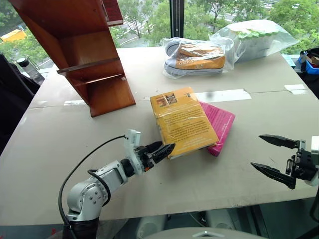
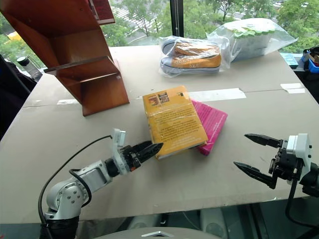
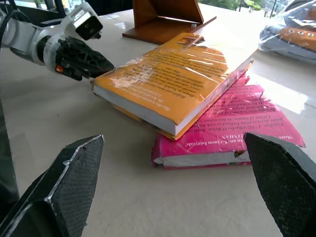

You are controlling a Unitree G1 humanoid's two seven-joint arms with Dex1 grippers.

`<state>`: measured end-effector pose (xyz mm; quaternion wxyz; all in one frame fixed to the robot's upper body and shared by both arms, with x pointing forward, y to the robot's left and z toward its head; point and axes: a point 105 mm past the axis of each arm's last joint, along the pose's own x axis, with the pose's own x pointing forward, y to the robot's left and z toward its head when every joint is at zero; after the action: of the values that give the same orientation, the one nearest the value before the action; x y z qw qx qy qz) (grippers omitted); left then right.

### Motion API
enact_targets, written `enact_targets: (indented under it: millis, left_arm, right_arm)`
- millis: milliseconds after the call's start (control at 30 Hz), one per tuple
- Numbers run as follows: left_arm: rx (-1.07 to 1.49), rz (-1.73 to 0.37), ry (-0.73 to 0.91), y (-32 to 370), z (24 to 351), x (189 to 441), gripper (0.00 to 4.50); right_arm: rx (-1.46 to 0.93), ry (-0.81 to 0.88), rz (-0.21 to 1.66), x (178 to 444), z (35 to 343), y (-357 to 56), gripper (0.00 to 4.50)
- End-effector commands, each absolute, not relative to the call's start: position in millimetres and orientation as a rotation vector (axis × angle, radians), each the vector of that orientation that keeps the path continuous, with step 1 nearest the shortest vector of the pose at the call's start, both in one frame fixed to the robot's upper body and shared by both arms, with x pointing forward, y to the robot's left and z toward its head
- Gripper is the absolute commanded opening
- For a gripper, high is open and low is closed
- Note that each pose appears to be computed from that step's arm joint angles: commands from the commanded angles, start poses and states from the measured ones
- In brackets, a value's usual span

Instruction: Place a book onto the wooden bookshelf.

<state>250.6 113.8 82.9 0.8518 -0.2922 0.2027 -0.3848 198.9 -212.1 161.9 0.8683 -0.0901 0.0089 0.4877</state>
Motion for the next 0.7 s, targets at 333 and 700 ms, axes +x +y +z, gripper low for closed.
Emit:
enact_targets:
  millis: [333,700]
  left_arm:
    - [-0.946,-0.967,0.638,80,95,275,4.45]
    - [-1.010,-1.031,0.537,79,128,278,0.01]
  right_arm:
    - [-0.229,-0.035,1.014,194,181,-207,4.50]
    - [-0.234,-0.049,1.024,199,187,-196,4.50]
